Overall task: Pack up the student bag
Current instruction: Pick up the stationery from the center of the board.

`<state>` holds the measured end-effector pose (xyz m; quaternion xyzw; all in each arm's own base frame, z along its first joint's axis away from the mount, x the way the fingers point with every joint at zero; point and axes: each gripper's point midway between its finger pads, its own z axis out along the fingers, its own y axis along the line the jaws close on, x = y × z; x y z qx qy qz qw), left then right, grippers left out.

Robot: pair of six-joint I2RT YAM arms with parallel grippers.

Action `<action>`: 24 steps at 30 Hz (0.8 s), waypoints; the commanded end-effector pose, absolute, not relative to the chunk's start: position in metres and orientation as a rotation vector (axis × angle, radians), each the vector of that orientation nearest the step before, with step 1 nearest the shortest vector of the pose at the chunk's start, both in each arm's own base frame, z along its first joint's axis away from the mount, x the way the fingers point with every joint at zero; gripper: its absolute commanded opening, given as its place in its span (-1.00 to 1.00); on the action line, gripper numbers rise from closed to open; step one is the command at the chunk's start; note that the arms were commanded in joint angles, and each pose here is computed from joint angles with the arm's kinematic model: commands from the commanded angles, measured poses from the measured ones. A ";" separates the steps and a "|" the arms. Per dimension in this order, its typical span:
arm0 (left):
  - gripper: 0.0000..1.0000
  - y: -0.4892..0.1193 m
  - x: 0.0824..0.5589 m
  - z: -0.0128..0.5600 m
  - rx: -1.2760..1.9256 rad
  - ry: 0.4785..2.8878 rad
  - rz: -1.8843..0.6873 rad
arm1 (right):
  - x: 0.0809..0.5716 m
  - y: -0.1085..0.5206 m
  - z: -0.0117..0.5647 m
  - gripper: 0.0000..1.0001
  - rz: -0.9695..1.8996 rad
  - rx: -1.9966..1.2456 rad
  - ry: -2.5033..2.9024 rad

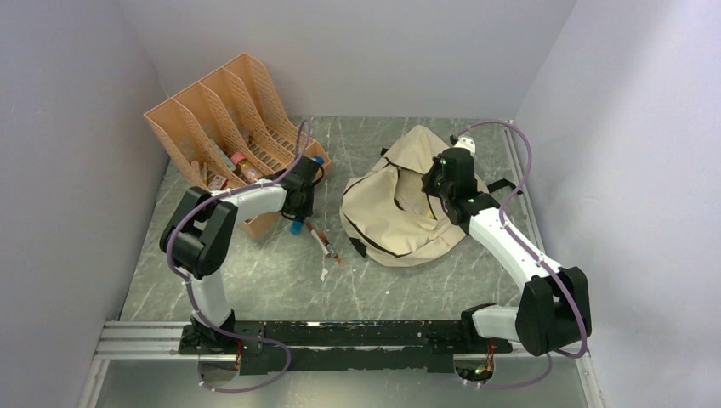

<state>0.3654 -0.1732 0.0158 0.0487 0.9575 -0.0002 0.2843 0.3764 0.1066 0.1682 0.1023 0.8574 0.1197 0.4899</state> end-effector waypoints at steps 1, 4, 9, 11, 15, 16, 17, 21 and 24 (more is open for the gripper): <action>-0.77 -0.156 0.357 0.033 0.101 2.570 0.067 | 0.375 0.106 0.168 -1.00 0.287 0.237 2.080; -0.87 -0.157 0.354 0.049 0.088 2.545 0.037 | 0.375 0.106 0.168 -1.00 0.284 0.239 2.079; -0.90 -0.166 0.351 0.085 0.061 2.477 -0.076 | 0.376 0.106 0.169 -1.00 0.285 0.245 2.073; -0.90 -0.177 0.352 0.105 0.061 2.425 -0.172 | 0.376 0.106 0.170 -1.00 0.288 0.246 2.071; -0.90 -0.208 0.350 0.160 0.061 2.261 -0.431 | 0.376 0.106 0.170 -1.00 0.288 0.252 2.070; -0.90 -0.216 0.349 0.174 0.060 2.212 -0.498 | 0.376 0.105 0.170 -1.00 0.286 0.255 2.070; -0.90 -0.226 0.348 0.187 0.065 2.154 -0.565 | 0.376 0.104 0.171 -1.00 0.284 0.257 2.067; -0.90 -0.272 0.338 0.216 0.081 2.041 -0.750 | 0.375 0.105 0.171 -1.00 0.291 0.264 2.067; -0.90 -0.316 0.327 0.220 0.127 2.026 -0.855 | 0.375 0.106 0.171 -1.00 0.299 0.272 2.066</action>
